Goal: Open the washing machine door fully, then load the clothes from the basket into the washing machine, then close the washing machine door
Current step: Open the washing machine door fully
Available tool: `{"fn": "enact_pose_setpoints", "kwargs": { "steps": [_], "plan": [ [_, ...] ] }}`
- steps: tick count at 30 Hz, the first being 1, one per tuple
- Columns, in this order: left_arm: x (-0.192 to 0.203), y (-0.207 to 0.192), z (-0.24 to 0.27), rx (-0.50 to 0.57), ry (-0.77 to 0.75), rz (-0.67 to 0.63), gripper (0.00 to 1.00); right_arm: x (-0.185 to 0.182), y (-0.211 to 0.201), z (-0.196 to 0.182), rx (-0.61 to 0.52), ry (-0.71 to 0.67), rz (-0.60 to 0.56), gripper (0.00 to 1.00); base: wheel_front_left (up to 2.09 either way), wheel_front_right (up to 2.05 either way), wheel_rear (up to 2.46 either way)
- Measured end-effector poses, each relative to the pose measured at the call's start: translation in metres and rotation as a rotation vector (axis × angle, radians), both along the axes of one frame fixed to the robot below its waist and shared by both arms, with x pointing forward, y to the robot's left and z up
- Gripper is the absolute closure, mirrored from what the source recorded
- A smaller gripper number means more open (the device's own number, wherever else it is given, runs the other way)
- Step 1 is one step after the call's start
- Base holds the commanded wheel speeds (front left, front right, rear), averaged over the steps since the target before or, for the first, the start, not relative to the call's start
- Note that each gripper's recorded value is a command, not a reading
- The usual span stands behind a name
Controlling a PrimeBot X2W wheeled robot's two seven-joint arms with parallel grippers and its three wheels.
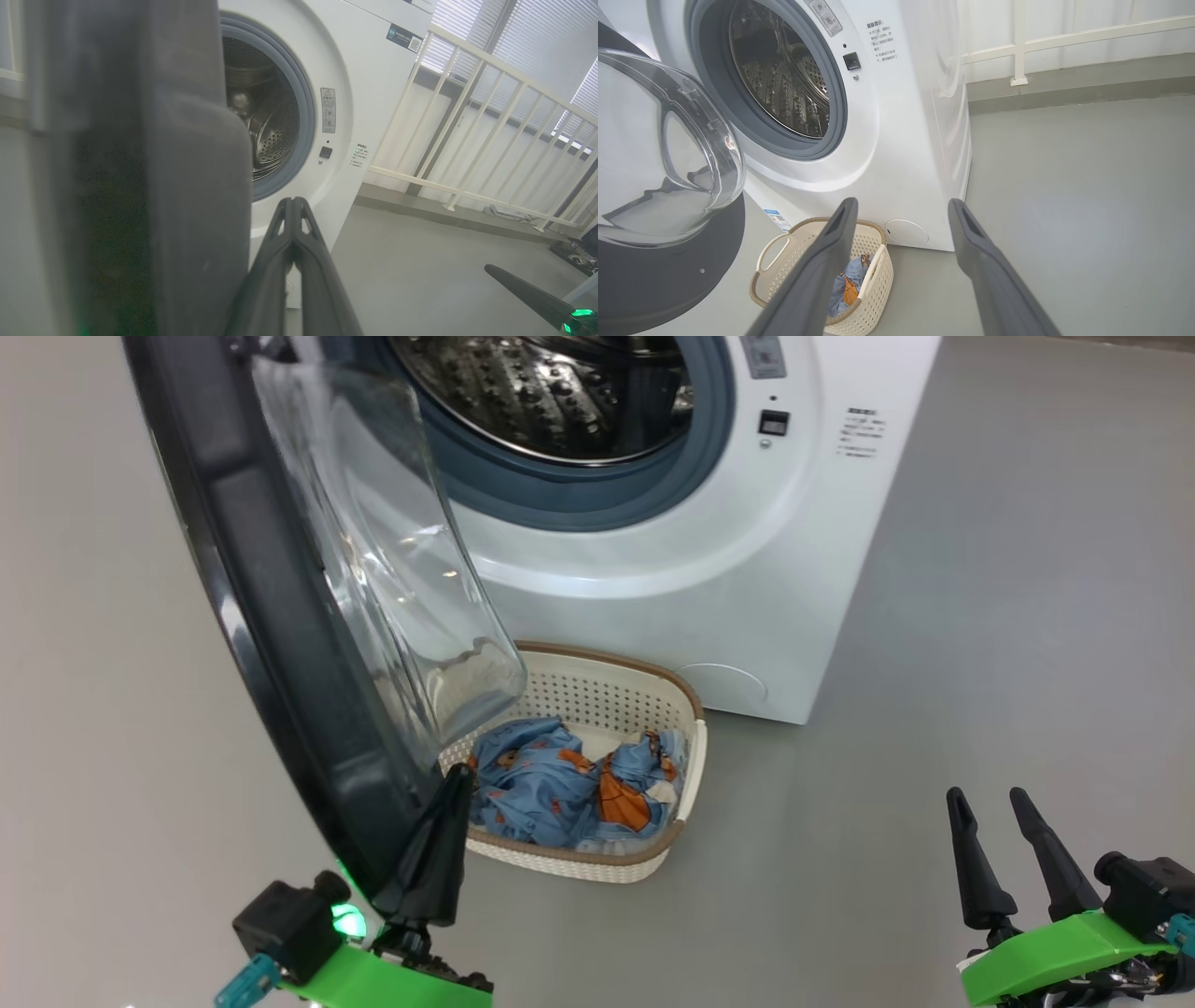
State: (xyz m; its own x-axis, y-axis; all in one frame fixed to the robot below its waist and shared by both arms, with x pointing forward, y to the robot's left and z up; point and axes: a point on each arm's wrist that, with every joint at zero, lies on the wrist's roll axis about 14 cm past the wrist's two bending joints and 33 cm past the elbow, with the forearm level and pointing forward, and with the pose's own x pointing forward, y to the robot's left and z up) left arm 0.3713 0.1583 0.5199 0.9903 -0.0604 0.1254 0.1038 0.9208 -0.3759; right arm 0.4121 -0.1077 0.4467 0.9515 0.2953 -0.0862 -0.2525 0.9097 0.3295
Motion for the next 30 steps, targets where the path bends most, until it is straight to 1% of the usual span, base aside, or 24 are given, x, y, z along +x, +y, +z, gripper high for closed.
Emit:
{"fn": "enact_pose_setpoints", "kwargs": {
  "steps": [5, 6, 11, 18, 25, 30],
  "plan": [
    [-0.012, 0.024, -0.004, 0.007, 0.015, 0.076, 1.0, 0.004, 0.014, 0.001, 0.002, -0.004, 0.041, 0.0, 0.0, 0.0, 0.0],
    [-0.018, 0.035, -0.007, 0.01, 0.024, 0.116, 1.0, 0.006, 0.02, 0.002, -0.001, -0.008, 0.058, 0.0, 0.0, 0.0, 0.0],
    [-0.035, 0.067, -0.011, 0.023, 0.044, 0.22, 1.0, 0.008, 0.034, 0.004, -0.006, -0.017, 0.1, 0.0, 0.0, 0.0, 0.0],
    [-0.056, 0.107, -0.011, 0.037, 0.052, 0.353, 1.0, 0.007, 0.045, 0.01, -0.005, -0.034, 0.131, 0.0, 0.0, 0.0, 0.0],
    [-0.071, 0.137, -0.01, 0.059, 0.059, 0.436, 1.0, 0.007, 0.052, 0.014, -0.007, -0.044, 0.15, 0.0, 0.0, 0.0, 0.0],
    [-0.073, 0.154, -0.011, 0.078, 0.071, 0.475, 1.0, 0.008, 0.052, 0.013, -0.013, -0.043, 0.156, 0.0, 0.0, 0.0, 0.0]
  ]
}}
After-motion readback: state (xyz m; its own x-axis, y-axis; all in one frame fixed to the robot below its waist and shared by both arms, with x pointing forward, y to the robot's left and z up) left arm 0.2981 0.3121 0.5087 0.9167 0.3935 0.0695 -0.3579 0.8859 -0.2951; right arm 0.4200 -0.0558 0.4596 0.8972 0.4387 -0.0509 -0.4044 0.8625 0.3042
